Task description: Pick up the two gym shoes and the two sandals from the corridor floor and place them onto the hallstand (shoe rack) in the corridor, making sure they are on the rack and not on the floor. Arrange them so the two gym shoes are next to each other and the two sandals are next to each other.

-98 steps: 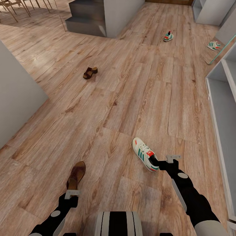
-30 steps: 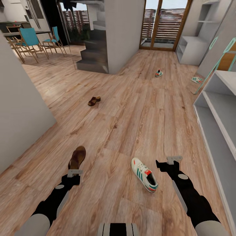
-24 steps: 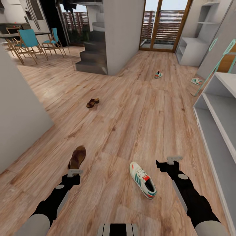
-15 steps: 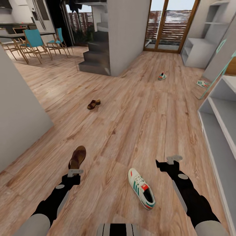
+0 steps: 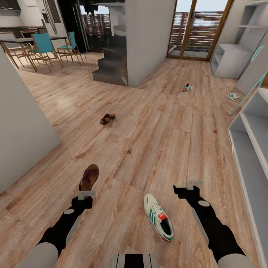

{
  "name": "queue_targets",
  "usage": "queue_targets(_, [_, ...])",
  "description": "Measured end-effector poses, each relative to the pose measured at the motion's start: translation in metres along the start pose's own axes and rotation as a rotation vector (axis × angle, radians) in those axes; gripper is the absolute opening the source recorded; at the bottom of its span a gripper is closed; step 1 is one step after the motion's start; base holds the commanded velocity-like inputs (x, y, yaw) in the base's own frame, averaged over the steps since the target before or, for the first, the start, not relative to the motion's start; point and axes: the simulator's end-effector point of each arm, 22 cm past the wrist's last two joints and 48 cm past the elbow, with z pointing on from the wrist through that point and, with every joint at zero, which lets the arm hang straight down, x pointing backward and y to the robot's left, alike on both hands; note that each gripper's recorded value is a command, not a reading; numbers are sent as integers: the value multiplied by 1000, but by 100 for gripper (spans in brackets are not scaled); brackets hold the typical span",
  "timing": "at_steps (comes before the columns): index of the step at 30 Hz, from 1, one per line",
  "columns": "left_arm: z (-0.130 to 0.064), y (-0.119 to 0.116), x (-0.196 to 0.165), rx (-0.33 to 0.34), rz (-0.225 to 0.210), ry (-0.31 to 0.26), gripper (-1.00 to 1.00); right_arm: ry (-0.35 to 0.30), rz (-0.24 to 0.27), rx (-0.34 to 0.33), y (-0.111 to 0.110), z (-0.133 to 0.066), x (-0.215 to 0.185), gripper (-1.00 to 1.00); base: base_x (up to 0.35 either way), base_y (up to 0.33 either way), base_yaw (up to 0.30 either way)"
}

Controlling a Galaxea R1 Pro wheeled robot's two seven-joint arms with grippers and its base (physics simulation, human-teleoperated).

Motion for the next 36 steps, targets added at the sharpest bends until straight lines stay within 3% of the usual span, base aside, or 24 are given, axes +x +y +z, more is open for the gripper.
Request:
queue_targets(7, [-1,2,9,-11,0,6,-100,10,25,-21,15,-2,4,100,-14,0,0])
queue_targets(14, [0,3,9,-12,0,7,-100,40,28,-25,18,0,18,100,-257,0,0])
queue_targets(25, [0,2,3,-11,1,-4,-100,68,26,-30,20,1,32,100,-121,0,0])
queue_targets(33, [0,2,-2,-11,3,-12,-100,97,-2,-62,37,2,49,100,-2,0,0])
queue_targets(34, [0,2,-3,-11,3,-14,-100,207,-39,-90,51,2,106,100,0,0,0])
queue_targets(35, [0,1,-6,-8,3,-18,-100,261,-48,-91,49,-1,140,100,0,0,0])
queue_targets(36, [0,0,-8,-4,3,-23,-100,269,-50,-91,49,-1,149,100,0,0,0])
